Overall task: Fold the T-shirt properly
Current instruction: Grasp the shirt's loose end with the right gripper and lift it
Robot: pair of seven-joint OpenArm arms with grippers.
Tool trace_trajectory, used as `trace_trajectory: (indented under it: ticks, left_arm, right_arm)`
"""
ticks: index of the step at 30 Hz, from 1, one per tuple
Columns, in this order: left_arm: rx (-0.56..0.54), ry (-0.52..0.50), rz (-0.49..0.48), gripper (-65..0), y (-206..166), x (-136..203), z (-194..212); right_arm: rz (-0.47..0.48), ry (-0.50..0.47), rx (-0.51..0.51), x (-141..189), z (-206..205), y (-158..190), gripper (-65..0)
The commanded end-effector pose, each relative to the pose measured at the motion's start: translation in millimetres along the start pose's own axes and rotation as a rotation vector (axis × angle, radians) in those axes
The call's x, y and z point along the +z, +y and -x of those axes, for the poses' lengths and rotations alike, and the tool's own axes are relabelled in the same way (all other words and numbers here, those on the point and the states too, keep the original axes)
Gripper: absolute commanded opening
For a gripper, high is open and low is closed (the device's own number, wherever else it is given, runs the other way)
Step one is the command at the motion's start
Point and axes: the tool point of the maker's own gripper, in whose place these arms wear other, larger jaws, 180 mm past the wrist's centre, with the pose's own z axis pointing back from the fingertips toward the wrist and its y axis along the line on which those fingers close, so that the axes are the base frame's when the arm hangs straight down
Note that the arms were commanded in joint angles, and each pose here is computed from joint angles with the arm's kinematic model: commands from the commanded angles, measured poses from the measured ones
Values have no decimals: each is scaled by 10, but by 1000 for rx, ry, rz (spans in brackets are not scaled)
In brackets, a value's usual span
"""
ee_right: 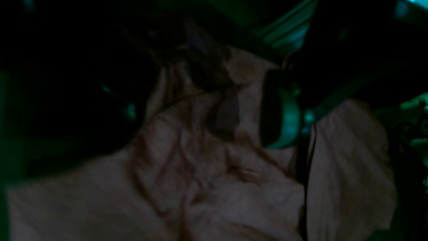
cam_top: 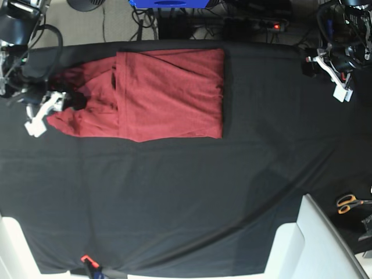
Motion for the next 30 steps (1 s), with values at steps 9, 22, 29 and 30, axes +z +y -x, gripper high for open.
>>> trace_trajectory:
  ticks: [9, 22, 29, 30]
  left_arm:
    - [-10, -31, -17, -650, 74, 94, -108]
    - [-8, -30, -16, -650, 71, 91, -98]
    - [-7, -30, -15, -650, 66, 87, -95]
    - [-7, -30, -15, -650, 66, 87, -95]
  right_arm:
    - [38, 105, 11, -52, 218, -41, -647]
    - [74, 92, 258, 206, -30, 513, -644]
    - [-8, 144, 392, -20, 24, 1011, -644]
    - [-31, 156, 407, -81, 62, 1112, -644]
